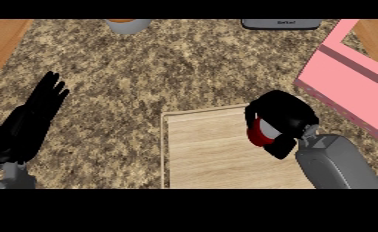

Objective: Pick the can from the tray and place it in the cardboard box

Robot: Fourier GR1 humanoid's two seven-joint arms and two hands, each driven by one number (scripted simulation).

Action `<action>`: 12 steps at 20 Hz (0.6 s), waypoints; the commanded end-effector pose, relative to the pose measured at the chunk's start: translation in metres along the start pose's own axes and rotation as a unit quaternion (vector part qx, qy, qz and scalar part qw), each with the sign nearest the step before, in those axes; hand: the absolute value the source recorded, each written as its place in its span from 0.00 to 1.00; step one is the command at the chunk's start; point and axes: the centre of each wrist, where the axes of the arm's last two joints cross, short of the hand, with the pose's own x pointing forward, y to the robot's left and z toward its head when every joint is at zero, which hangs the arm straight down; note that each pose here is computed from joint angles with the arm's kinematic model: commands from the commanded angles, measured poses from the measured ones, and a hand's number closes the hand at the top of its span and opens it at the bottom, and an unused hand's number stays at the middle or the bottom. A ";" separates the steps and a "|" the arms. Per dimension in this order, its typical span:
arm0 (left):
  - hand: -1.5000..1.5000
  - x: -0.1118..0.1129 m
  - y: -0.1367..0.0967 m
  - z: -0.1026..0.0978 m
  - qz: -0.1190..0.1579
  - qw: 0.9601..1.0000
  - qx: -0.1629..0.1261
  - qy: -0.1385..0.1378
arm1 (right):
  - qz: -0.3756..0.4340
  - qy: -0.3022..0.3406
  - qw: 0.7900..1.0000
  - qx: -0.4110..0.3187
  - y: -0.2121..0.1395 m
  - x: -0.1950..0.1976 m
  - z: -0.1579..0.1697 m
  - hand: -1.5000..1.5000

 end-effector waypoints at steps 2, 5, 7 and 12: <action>0.50 -0.013 0.000 0.007 0.002 1.000 0.002 0.010 | 0.006 -0.017 1.000 -0.007 -0.004 -0.007 -0.002 1.00; 0.50 0.013 0.011 0.003 -0.003 1.000 0.003 0.001 | -0.005 -0.008 1.000 -0.017 0.002 -0.008 -0.006 1.00; 0.50 -0.001 0.006 0.014 -0.002 1.000 0.004 0.005 | -0.017 0.028 0.999 -0.022 0.032 -0.007 0.003 1.00; 0.50 -0.012 0.008 0.001 0.015 1.000 0.005 -0.001 | -0.049 0.072 0.995 -0.042 0.061 -0.039 0.004 1.00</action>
